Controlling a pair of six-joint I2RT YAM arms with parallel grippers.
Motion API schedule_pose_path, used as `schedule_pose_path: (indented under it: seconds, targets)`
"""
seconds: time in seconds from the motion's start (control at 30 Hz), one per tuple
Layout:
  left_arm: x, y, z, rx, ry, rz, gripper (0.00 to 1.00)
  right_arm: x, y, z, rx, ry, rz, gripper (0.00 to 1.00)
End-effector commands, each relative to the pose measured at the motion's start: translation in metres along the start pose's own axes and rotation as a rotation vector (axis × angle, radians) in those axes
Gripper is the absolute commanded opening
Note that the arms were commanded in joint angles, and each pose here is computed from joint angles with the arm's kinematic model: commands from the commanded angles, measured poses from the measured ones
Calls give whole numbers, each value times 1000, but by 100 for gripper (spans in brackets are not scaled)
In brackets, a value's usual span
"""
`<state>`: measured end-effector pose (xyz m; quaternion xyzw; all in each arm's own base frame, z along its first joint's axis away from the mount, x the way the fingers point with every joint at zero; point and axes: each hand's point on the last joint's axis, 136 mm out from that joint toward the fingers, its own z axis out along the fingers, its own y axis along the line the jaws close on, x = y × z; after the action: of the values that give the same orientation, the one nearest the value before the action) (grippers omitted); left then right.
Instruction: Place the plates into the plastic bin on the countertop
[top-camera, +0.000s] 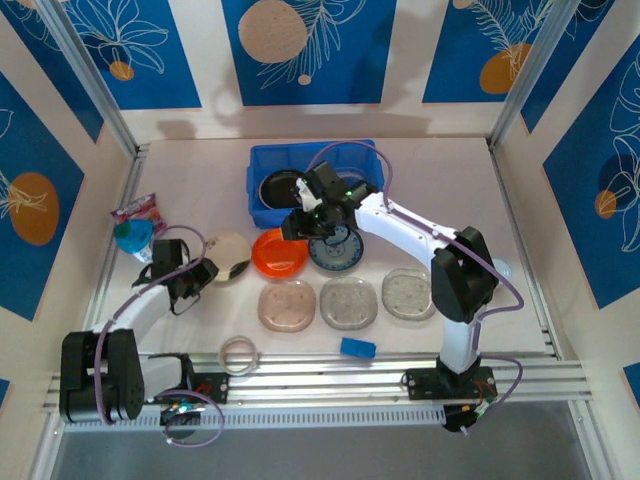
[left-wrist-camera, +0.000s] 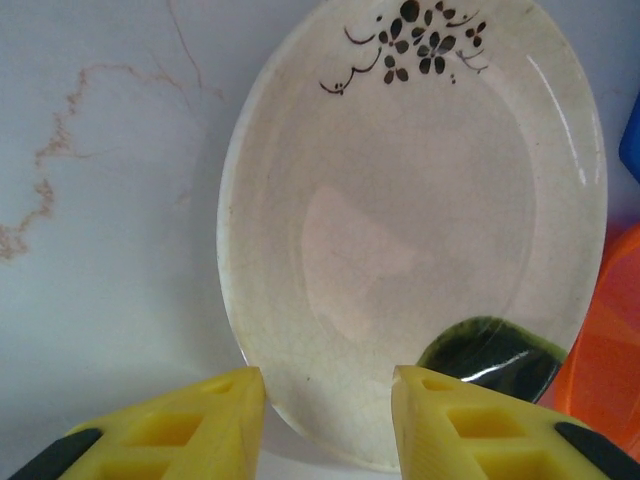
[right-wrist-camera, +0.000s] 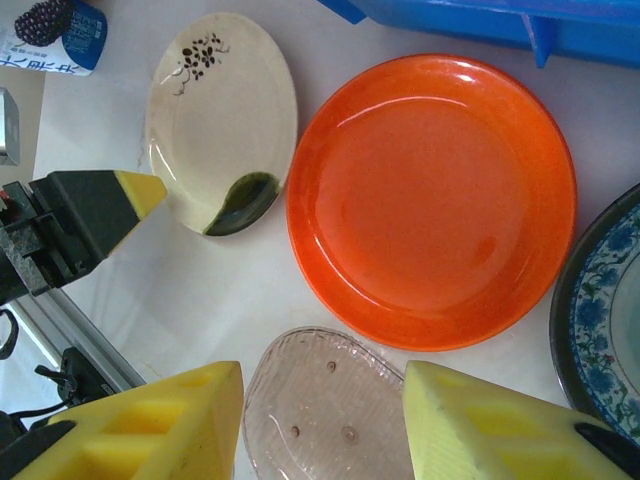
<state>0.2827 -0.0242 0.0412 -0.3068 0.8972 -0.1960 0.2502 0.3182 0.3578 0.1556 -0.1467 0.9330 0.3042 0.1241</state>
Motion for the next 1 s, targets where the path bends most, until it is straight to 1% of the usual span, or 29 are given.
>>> schedule_pose_path:
  seconds: [0.0, 0.53, 0.6, 0.73, 0.87, 0.97]
  targets:
    - [0, 1, 3, 16, 3, -19, 39, -5, 6, -2, -26, 7, 14, 47]
    - [3, 3, 7, 15, 23, -23, 38, -5, 1, 2, -21, 11, 30, 46]
    - [2, 2, 5, 14, 20, -19, 41, -5, 2, 2, -24, 11, 31, 46]
    - [0, 1, 1, 10, 9, -11, 48, -5, 2, 3, -26, 12, 35, 46]
    - [-1, 1, 0, 9, 4, -7, 49, -5, 1, 4, -21, 8, 37, 46]
    - [-2, 4, 4, 0, -1, -12, 47, -6, 0, 5, -22, 7, 40, 46]
